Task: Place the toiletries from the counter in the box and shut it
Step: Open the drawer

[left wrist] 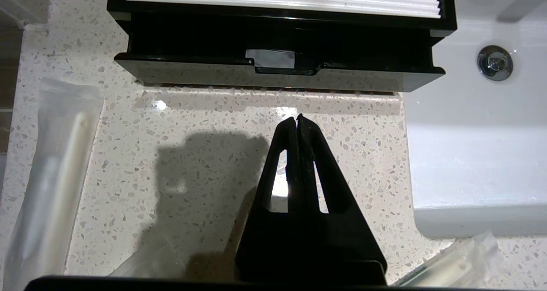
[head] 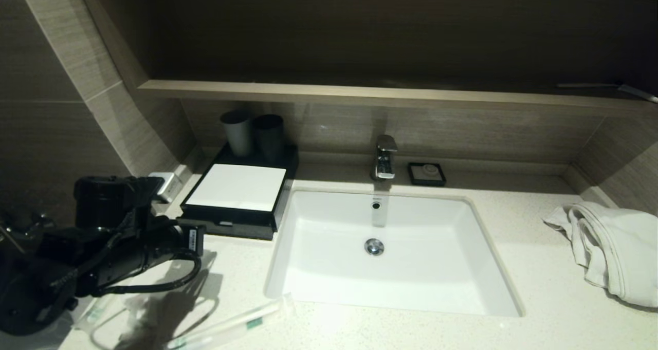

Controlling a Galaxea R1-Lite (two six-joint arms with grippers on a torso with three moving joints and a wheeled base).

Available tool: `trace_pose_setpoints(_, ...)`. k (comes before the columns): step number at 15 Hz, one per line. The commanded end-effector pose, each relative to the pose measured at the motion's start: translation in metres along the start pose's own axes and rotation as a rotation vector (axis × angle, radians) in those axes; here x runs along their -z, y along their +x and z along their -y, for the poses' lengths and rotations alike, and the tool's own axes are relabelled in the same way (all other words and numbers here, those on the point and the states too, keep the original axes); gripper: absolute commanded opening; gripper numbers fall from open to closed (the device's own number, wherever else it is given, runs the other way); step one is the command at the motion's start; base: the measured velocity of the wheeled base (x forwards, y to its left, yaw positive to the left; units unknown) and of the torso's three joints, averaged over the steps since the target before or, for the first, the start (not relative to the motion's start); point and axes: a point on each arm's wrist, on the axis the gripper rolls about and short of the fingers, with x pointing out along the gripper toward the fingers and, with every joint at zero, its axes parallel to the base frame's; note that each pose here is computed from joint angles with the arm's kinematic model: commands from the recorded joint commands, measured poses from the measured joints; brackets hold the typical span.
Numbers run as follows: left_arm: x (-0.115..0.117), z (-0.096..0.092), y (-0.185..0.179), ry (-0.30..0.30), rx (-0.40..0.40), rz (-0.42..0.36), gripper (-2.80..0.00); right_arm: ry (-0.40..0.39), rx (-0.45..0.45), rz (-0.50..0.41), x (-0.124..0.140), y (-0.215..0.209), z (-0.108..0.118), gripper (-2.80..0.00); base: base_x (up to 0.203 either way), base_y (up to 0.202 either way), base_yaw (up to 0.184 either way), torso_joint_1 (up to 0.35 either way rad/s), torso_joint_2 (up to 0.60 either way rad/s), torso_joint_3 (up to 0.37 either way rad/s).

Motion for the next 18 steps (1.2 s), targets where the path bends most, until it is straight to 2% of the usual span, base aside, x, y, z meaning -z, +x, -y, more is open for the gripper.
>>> trace_pose_setpoints(1,0.003,0.000,0.005,-0.001,0.002,-0.018,-2.80,0.000,-0.001,0.000,0.000,0.000,0.000,-2.80,0.000,0.000,0.000,0.000,0.00,0.000)
trace_pose_setpoints(11,0.013,0.001,0.030,0.000,-0.002,-0.030,-2.80,-0.001,-0.001,0.000,0.000,0.000,0.000,-2.80,0.000,0.000,0.000,0.000,0.00,0.000)
trace_pose_setpoints(18,0.016,0.003,0.032,0.005,-0.013,-0.030,-2.80,0.000,-0.001,0.000,0.000,0.000,0.000,-2.80,0.000,0.000,0.000,0.000,0.00,0.000)
